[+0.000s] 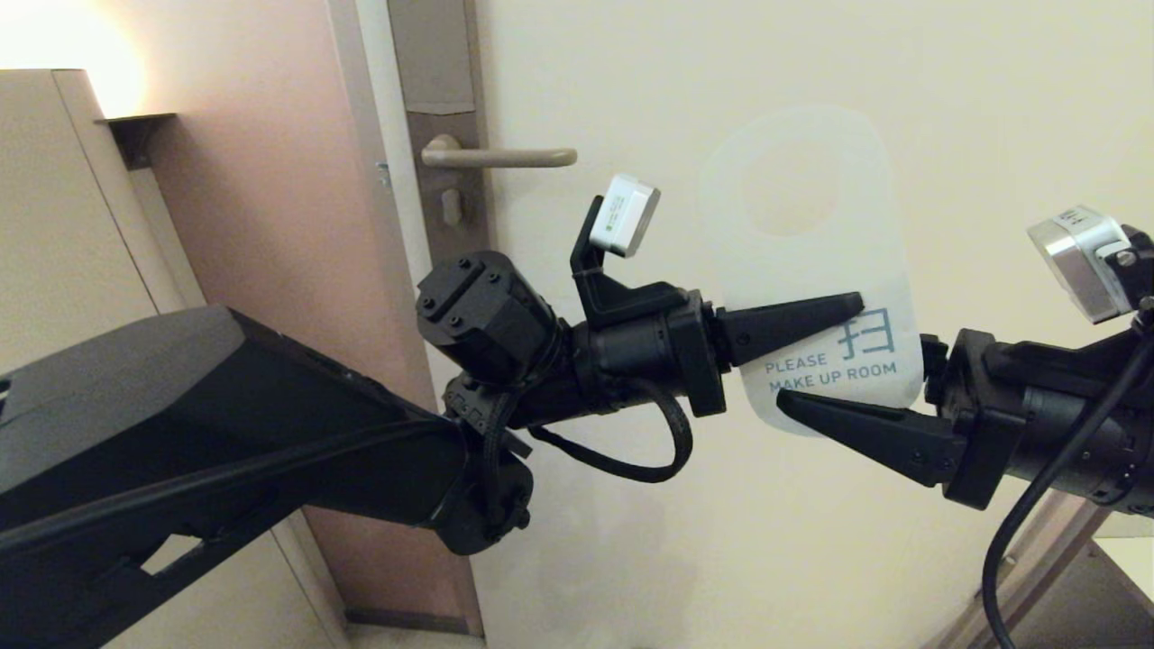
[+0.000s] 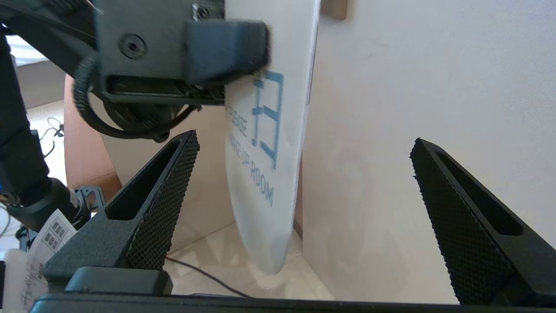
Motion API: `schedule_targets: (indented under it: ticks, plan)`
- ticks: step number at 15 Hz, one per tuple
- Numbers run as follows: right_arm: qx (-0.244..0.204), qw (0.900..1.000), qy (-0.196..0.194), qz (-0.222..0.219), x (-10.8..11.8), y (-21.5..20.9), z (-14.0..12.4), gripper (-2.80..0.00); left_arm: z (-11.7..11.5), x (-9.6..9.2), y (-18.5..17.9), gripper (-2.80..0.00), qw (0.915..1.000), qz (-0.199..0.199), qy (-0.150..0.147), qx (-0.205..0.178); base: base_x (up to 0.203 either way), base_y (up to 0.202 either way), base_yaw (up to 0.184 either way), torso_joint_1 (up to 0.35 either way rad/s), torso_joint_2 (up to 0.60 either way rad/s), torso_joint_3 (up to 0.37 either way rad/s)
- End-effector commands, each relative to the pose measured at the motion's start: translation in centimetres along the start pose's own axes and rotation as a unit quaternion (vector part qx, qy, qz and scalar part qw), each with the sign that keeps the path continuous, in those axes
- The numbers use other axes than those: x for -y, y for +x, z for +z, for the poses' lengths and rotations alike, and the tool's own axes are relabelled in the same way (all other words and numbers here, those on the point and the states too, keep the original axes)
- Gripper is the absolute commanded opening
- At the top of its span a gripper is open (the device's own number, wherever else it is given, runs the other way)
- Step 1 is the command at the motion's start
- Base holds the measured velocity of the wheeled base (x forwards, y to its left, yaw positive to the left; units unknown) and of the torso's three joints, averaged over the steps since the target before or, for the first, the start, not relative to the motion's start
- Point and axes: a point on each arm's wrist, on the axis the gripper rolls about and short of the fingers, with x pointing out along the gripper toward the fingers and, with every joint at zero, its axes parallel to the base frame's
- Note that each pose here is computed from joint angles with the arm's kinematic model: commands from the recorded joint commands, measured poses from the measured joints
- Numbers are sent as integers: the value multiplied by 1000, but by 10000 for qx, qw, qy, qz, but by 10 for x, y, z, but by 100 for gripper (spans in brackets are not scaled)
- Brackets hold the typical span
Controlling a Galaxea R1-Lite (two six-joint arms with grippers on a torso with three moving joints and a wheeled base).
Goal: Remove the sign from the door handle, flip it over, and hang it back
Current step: Hand it to the other hand
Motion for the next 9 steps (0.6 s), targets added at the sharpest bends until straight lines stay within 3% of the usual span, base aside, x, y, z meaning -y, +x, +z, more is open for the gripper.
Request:
schedule_targets:
  ticks: [1,9]
  plan:
    - [-57,10000,33,27,1,4,-3,0,4,5,0,-280,9998,-145,129,66,0,0,0,0,0,0]
    - [-71,10000,41,34,0,1,-5,0,8,5,-4,-280,9989,-366,191,-201,0,0,0,0,0,0]
